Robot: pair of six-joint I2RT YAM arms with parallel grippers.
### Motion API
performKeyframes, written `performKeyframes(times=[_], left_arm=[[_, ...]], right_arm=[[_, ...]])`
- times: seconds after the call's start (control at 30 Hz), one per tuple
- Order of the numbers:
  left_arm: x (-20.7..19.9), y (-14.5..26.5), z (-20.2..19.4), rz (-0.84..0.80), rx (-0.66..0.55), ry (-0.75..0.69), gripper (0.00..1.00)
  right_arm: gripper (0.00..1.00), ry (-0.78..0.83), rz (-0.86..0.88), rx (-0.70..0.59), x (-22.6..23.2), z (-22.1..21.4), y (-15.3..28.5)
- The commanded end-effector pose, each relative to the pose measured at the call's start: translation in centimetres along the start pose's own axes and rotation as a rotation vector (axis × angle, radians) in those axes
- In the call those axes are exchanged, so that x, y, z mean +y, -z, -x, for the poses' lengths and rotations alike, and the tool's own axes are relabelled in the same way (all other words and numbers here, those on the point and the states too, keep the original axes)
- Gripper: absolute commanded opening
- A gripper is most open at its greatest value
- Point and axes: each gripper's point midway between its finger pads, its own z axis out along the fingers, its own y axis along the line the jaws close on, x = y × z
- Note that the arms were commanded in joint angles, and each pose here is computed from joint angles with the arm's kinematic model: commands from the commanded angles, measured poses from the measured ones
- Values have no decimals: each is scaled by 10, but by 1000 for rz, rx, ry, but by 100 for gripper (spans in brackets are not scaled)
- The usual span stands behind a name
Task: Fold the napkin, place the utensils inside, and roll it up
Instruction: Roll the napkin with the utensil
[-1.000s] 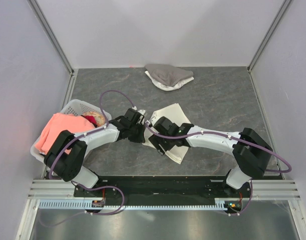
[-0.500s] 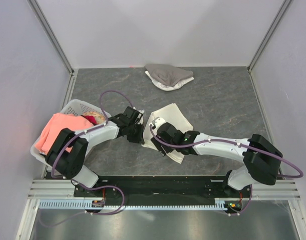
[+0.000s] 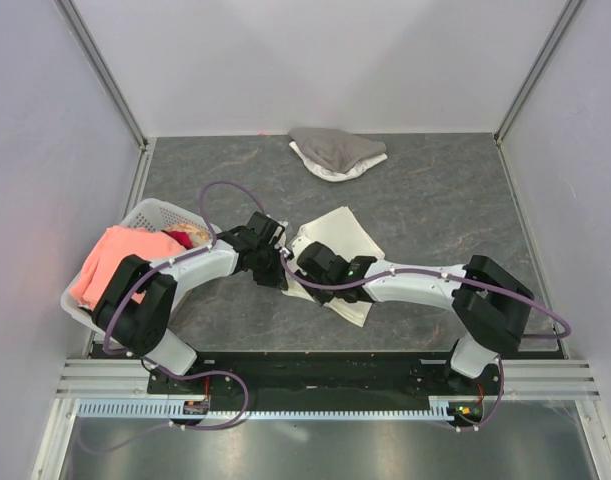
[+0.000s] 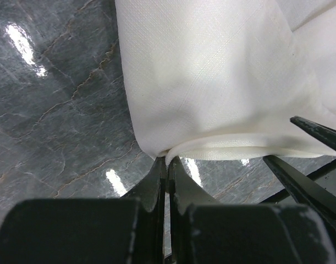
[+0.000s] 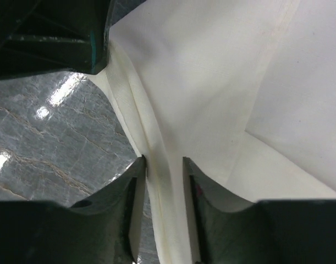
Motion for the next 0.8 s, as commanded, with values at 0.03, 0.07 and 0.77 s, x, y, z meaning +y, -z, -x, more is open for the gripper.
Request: performKeyframes(times=[0.03,0.07,0.77], left_arm=[[-6,2,7,-25,-1,-21,2],[-5,2,6,-22,-2,-21,2],[21,23,19,50,-226,93,57]], right_arm=[[29,6,-4,-23,1,18,-6],[26,2,-3,-23,0,18,-7],[0,-172,205,181,-13,-29,-46]])
